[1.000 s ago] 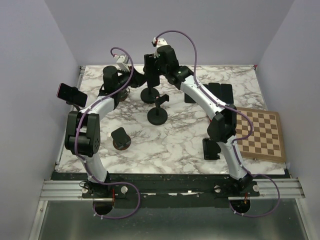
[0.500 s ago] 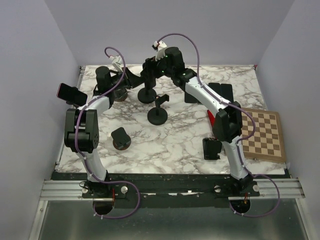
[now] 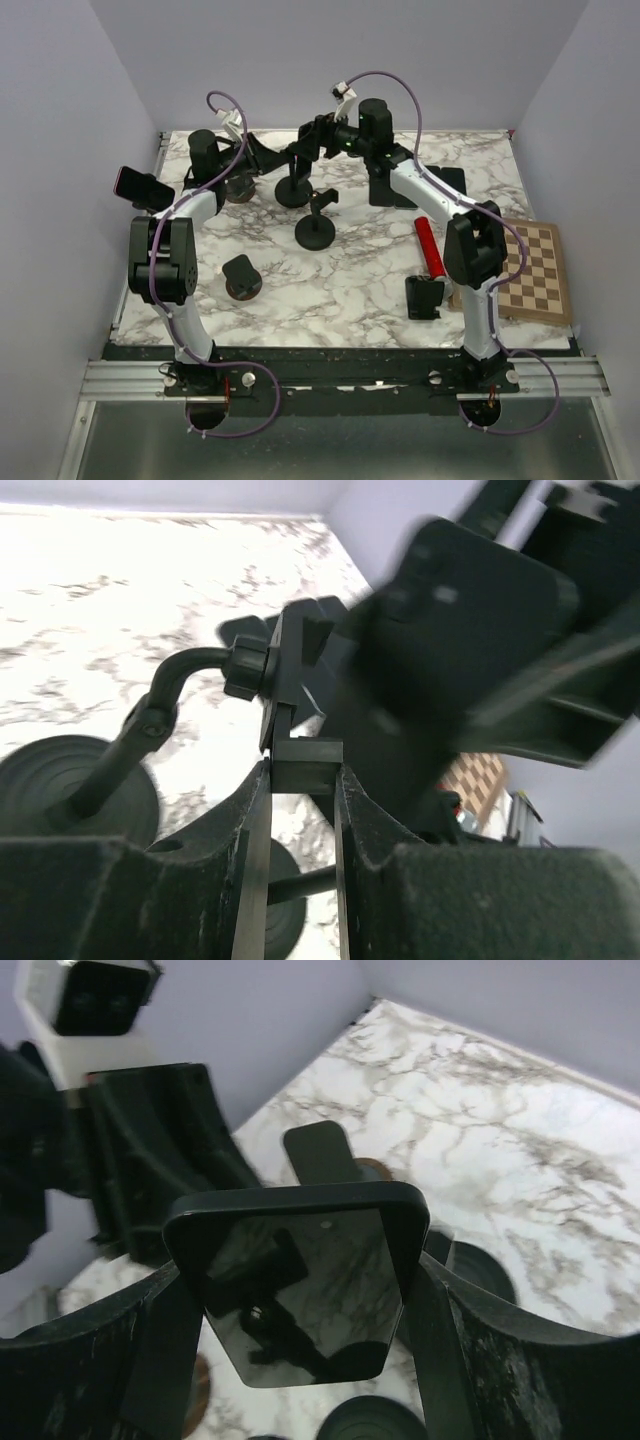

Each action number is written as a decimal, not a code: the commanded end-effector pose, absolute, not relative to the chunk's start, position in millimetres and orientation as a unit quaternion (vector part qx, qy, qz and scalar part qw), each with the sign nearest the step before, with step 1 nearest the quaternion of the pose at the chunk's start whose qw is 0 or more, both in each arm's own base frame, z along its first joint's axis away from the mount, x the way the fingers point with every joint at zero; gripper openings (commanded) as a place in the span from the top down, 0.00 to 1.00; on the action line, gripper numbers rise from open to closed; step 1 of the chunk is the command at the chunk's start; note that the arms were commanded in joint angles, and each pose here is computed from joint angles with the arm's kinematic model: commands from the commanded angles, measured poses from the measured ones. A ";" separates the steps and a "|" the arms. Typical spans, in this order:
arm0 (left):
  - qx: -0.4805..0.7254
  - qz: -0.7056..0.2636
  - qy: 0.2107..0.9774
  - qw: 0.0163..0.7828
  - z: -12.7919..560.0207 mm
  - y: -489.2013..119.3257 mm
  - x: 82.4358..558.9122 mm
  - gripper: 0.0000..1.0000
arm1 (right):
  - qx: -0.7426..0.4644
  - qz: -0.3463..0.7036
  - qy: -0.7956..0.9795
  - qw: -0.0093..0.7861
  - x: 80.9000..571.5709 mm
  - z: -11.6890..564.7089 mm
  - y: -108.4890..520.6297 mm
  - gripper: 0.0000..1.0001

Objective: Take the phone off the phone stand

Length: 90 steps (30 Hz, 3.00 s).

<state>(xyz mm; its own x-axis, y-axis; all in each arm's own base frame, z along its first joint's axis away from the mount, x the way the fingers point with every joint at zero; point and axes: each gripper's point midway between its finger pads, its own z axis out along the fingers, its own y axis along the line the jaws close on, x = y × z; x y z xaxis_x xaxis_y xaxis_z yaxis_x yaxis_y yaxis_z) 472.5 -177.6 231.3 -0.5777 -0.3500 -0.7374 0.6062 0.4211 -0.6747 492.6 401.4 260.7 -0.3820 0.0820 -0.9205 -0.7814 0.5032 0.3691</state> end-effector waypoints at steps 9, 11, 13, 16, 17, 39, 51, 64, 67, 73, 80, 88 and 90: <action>0.000 -0.452 0.748 0.487 225.9 -135.7 500.5 1.00 | -0.142 0.493 0.691 0.509 460.3 369.6 393.1 0.99; 0.005 -0.447 0.751 0.486 228.3 -135.2 500.1 1.00 | -0.084 0.421 0.731 0.531 479.4 363.8 367.9 0.99; 0.021 -0.456 0.749 0.480 231.5 -150.8 494.7 1.00 | -0.029 0.326 0.772 0.546 499.6 349.7 335.5 0.99; 0.025 -0.457 0.752 0.475 233.7 -155.7 492.4 1.00 | 0.005 0.225 0.803 0.553 514.4 325.4 298.9 0.99; 0.025 -0.457 0.753 0.473 233.5 -156.8 491.7 1.00 | 0.009 0.205 0.808 0.552 516.9 318.9 290.8 0.99; -0.007 -0.409 0.769 0.492 278.1 -148.7 466.9 0.09 | 0.003 0.113 0.899 0.423 566.0 135.7 258.0 1.00; -0.019 -0.326 0.766 0.554 344.0 -118.4 415.6 0.09 | 0.002 0.042 0.924 0.379 577.5 64.7 245.5 0.92; -0.010 -0.328 0.751 0.574 360.9 -116.2 395.3 0.11 | 0.026 0.014 0.940 0.340 570.2 10.7 237.6 0.67; -0.018 -0.324 0.753 0.572 356.9 -111.2 397.8 0.11 | 0.026 0.014 0.941 0.336 569.0 4.0 238.2 0.64; -0.027 -0.329 0.749 0.574 357.5 -104.6 399.7 0.11 | 0.030 0.014 0.940 0.340 575.4 -0.9 238.9 0.53; -0.030 -0.323 0.749 0.578 354.8 -100.3 401.4 0.12 | 0.037 0.010 0.937 0.348 582.2 -8.9 240.0 0.48; -0.036 -0.318 0.754 0.573 349.1 -96.7 405.7 0.12 | 0.032 0.018 0.938 0.344 580.4 -8.4 242.7 0.24; -0.034 -0.318 0.753 0.575 350.3 -96.9 405.3 0.12 | 0.031 0.019 0.938 0.344 580.7 -3.5 243.5 0.20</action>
